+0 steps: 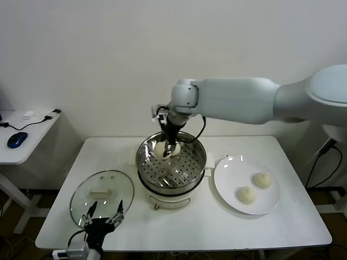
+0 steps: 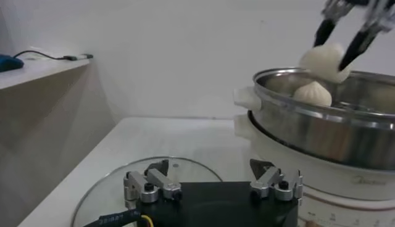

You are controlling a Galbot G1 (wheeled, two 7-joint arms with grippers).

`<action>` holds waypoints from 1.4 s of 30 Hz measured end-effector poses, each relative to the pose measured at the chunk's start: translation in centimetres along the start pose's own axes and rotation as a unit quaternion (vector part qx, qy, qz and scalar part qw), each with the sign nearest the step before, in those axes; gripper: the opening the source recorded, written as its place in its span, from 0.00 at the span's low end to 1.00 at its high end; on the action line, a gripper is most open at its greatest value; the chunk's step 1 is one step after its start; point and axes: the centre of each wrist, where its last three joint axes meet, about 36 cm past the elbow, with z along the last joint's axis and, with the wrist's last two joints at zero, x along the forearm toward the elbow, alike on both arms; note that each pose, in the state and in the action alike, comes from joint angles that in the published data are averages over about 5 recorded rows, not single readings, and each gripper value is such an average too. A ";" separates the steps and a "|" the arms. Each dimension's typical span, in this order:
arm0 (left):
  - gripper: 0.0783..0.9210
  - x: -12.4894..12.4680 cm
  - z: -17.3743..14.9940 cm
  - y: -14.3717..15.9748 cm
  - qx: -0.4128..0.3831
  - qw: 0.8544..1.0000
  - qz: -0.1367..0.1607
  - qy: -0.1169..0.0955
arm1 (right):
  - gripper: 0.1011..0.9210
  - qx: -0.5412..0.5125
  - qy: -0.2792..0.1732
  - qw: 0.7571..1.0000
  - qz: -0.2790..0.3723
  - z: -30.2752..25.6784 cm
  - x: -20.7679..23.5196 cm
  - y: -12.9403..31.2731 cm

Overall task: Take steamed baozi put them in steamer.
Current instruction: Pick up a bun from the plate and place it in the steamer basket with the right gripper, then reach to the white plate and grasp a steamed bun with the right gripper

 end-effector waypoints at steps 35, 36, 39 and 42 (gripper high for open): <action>0.88 -0.1 -0.4 -0.1 0.003 1.000 0.009 -0.005 | 0.88 0.011 0.029 0.999 -0.019 12.0 5.6 0.1; 0.88 -0.1 -0.5 -0.1 0.003 1.000 0.009 -0.006 | 0.88 0.007 0.036 0.999 -0.021 13.6 6.2 0.6; 0.88 -0.2 -0.6 0.0 0.003 1.000 0.008 -0.007 | 0.88 -0.009 0.053 0.998 -0.032 18.5 7.2 2.8; 0.88 -0.2 -0.6 0.1 0.003 1.000 0.008 -0.008 | 0.88 -0.028 0.064 0.997 -0.045 22.9 7.2 5.5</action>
